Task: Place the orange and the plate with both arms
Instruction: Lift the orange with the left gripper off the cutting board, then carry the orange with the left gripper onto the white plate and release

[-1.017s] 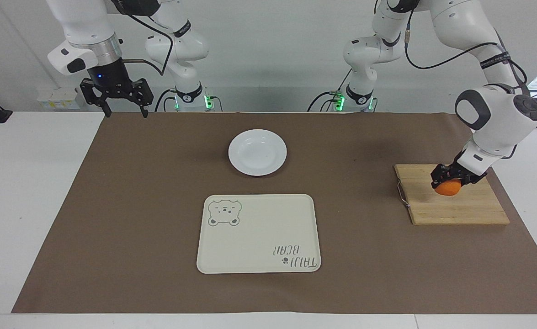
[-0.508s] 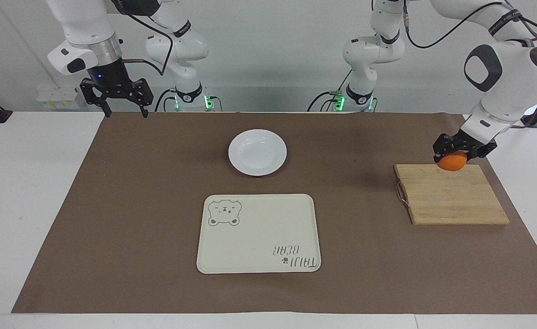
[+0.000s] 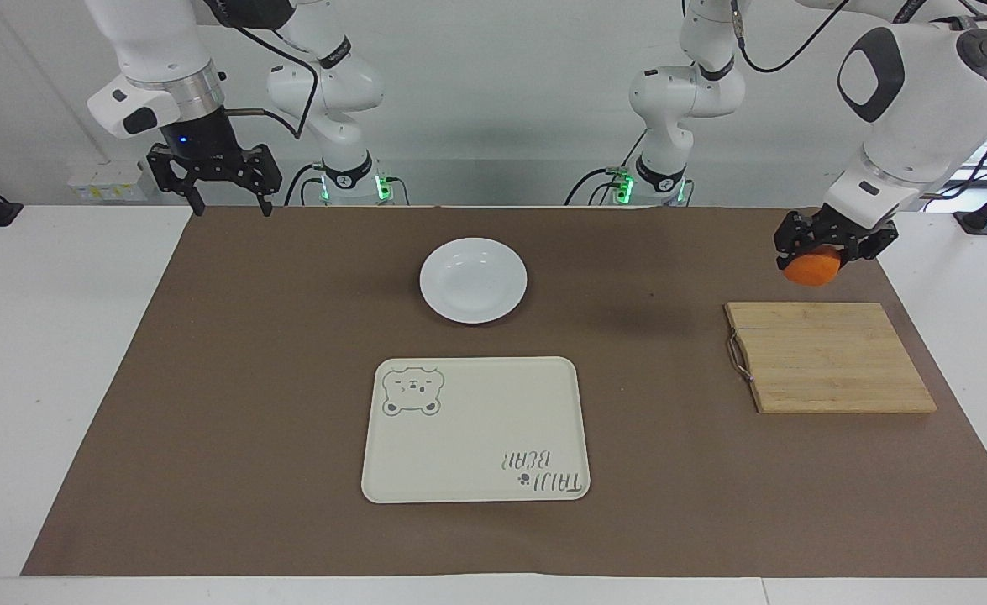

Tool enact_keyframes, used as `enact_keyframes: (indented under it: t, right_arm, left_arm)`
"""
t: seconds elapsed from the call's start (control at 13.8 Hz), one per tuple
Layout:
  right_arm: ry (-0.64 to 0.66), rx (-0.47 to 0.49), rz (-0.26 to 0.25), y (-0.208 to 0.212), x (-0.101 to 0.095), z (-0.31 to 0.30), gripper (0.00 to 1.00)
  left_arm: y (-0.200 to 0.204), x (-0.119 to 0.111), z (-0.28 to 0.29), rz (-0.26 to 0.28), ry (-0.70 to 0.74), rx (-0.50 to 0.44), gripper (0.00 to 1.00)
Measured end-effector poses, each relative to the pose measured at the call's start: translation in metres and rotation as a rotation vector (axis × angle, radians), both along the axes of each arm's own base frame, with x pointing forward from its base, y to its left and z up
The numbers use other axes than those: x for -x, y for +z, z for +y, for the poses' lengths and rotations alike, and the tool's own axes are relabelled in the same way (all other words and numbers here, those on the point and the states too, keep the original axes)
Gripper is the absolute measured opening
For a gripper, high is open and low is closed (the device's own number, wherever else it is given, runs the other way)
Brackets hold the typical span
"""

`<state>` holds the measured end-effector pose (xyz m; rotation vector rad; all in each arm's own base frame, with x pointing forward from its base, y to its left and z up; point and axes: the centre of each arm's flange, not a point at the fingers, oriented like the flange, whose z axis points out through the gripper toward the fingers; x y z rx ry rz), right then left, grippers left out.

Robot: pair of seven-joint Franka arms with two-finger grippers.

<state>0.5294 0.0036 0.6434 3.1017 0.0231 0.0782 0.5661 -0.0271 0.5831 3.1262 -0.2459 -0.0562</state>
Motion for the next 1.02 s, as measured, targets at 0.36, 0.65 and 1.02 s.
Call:
enact_keyframes:
  t: [0.36, 0.65, 1.02]
  right_arm:
    - [0.0, 0.0, 0.0, 0.0, 0.0, 0.0, 1.0]
    - [0.0, 0.0, 0.0, 0.0, 0.0, 0.0, 1.0]
    - [0.0, 0.0, 0.0, 0.0, 0.0, 0.0, 1.0]
  left_arm:
    - [-0.001, 0.021, -0.084, 0.009, 0.053, -0.009, 0.78]
    - [-0.016, 0.042, -0.158, 0.005, 0.098, -0.016, 0.78]
    - [-0.038, 0.073, -0.237, -0.032, 0.124, 0.002, 0.78]
